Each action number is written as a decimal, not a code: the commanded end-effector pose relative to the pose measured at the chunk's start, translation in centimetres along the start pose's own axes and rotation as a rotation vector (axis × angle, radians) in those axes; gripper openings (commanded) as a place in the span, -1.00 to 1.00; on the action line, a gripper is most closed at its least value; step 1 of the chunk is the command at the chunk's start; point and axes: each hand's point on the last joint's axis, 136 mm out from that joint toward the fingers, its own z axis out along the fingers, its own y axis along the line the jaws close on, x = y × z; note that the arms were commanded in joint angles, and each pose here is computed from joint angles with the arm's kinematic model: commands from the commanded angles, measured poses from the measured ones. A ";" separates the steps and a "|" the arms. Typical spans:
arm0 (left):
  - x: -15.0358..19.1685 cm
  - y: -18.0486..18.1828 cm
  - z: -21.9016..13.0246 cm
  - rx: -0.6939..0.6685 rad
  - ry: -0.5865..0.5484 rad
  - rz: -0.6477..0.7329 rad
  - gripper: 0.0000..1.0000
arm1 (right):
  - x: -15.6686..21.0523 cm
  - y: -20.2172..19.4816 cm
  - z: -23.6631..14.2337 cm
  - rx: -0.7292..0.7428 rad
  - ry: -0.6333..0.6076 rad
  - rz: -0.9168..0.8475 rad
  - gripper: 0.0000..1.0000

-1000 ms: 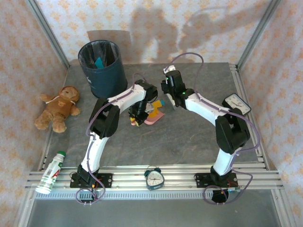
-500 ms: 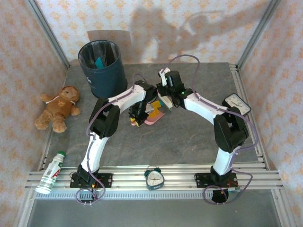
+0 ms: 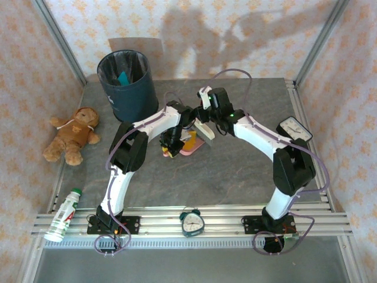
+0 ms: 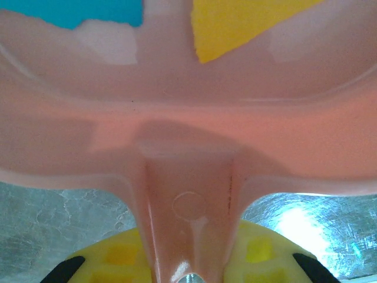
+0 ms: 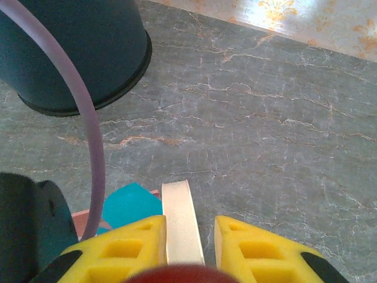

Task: Sweep away the paper scraps from the table

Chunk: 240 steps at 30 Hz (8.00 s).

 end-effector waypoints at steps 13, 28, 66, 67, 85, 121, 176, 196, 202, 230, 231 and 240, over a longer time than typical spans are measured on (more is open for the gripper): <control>1.3 -0.9 -1.1 -0.014 -0.027 0.104 -1.00 | -0.8 -1.3 -4.2 0.079 -0.052 0.045 -1.00; 1.5 -2.2 -0.9 0.025 -0.024 0.165 -1.00 | -2.0 -4.9 -2.0 0.114 -0.105 0.092 -1.00; 1.1 -0.8 -1.0 -0.036 -0.037 0.110 -1.00 | 1.8 0.1 -2.7 -0.162 0.036 -0.029 -1.00; 1.0 -0.7 -1.1 -0.040 -0.040 0.106 -1.00 | 1.7 0.2 -2.9 -0.165 0.026 -0.024 -1.00; 1.0 -1.9 -1.6 0.012 -0.058 0.148 -1.00 | -0.6 -6.2 -3.5 0.240 -0.179 0.224 -1.00; -0.6 -1.2 -1.3 -0.043 -0.092 0.147 -1.00 | -1.0 -2.1 -4.2 0.017 -0.160 0.211 -1.00; 0.3 6.9 -18.2 -0.056 -0.525 -0.223 -1.00 | 2.6 -8.7 -12.3 0.403 -0.228 0.316 -1.00; 0.7 11.4 -24.8 -0.013 -0.739 -0.378 -1.00 | 2.6 -7.9 -11.9 0.356 -0.221 0.326 -1.00; 0.7 12.3 -25.9 0.024 -0.797 -0.423 -1.00 | 2.7 -8.0 -11.8 0.358 -0.217 0.329 -1.00; 0.7 17.6 -30.6 0.278 -1.057 -0.676 -1.00 | 2.8 -8.0 -11.4 0.356 -0.199 0.326 -1.00; 0.6 17.9 -30.8 0.294 -1.071 -0.687 -1.00 | 2.8 -7.9 -11.4 0.357 -0.199 0.325 -1.00; -0.3 20.3 -32.1 0.408 -1.164 -0.772 -1.00 | 2.8 -7.9 -11.4 0.355 -0.195 0.325 -1.00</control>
